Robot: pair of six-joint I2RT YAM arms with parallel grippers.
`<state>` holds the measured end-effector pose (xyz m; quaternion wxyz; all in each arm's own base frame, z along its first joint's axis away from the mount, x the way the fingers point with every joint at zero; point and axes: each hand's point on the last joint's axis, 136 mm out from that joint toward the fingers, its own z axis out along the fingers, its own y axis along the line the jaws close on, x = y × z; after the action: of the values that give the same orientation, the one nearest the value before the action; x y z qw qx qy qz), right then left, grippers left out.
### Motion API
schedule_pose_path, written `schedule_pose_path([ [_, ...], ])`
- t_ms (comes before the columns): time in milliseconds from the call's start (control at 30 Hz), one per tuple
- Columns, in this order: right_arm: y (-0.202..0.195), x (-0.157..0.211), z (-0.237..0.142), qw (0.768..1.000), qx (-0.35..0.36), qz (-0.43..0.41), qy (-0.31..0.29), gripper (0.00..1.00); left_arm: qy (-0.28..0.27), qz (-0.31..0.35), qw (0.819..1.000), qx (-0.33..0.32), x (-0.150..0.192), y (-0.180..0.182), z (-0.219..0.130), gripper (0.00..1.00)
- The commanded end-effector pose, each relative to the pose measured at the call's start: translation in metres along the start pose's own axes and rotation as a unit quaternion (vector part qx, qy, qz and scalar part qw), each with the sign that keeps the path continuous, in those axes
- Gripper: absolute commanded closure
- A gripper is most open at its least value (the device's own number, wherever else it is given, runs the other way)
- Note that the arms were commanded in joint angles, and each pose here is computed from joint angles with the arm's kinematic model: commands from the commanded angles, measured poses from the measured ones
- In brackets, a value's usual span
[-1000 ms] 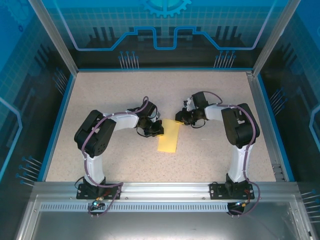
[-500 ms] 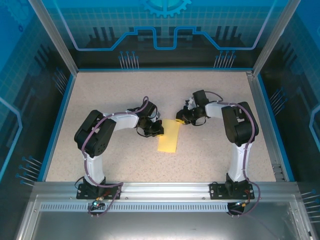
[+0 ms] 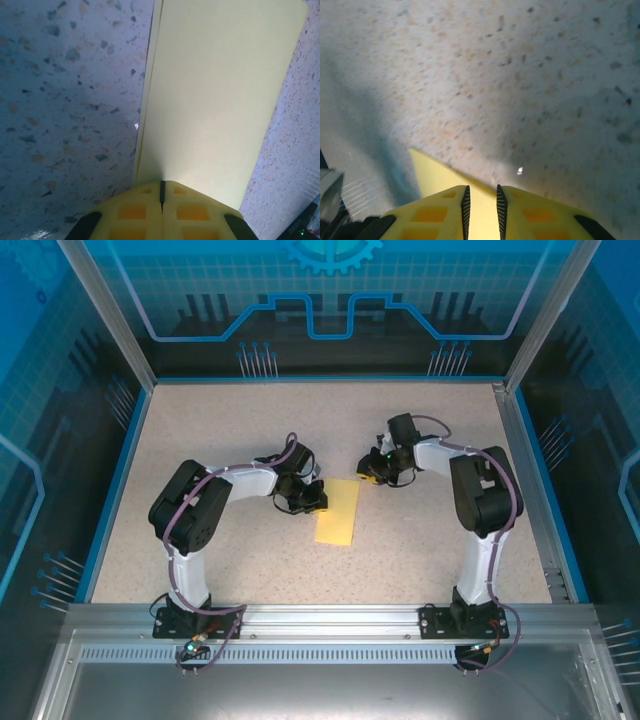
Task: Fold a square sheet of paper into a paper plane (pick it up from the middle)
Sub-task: Fold the square sheet of paper in half at the center of the table.
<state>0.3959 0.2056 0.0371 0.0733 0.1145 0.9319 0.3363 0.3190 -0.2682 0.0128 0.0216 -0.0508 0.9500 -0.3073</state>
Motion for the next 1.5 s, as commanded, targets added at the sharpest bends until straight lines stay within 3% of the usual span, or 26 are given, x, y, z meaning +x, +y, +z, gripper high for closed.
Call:
schedule_pose_path([
  [0,0.035,0.009,-0.028,0.997,-0.051,-0.049,-0.01,0.75,0.031,-0.025,0.996,-0.075,0.019,0.041,0.007,1.0],
  [400,0.034,0.118,-0.009,0.994,-0.056,-0.064,0.066,0.74,0.028,-0.024,0.997,-0.07,0.018,0.038,0.006,1.0],
  [600,0.015,0.169,0.005,0.992,-0.03,-0.071,0.102,0.75,0.028,-0.024,0.997,-0.071,0.018,0.038,0.005,1.0],
  [900,-0.021,0.201,0.017,0.99,0.0,-0.046,0.133,0.75,0.028,-0.023,0.997,-0.071,0.018,0.039,0.005,1.0],
  [1133,-0.009,0.207,0.002,0.988,-0.019,-0.071,0.133,0.73,0.028,-0.024,0.997,-0.07,0.018,0.038,0.006,1.0],
  [1333,-0.026,0.212,0.007,0.987,0.01,-0.066,0.149,0.73,0.028,-0.023,0.997,-0.063,0.018,0.035,0.005,1.0],
  [1467,-0.006,0.197,-0.004,0.989,-0.007,-0.085,0.118,0.73,0.026,-0.022,0.998,-0.051,0.018,0.028,0.001,1.0],
])
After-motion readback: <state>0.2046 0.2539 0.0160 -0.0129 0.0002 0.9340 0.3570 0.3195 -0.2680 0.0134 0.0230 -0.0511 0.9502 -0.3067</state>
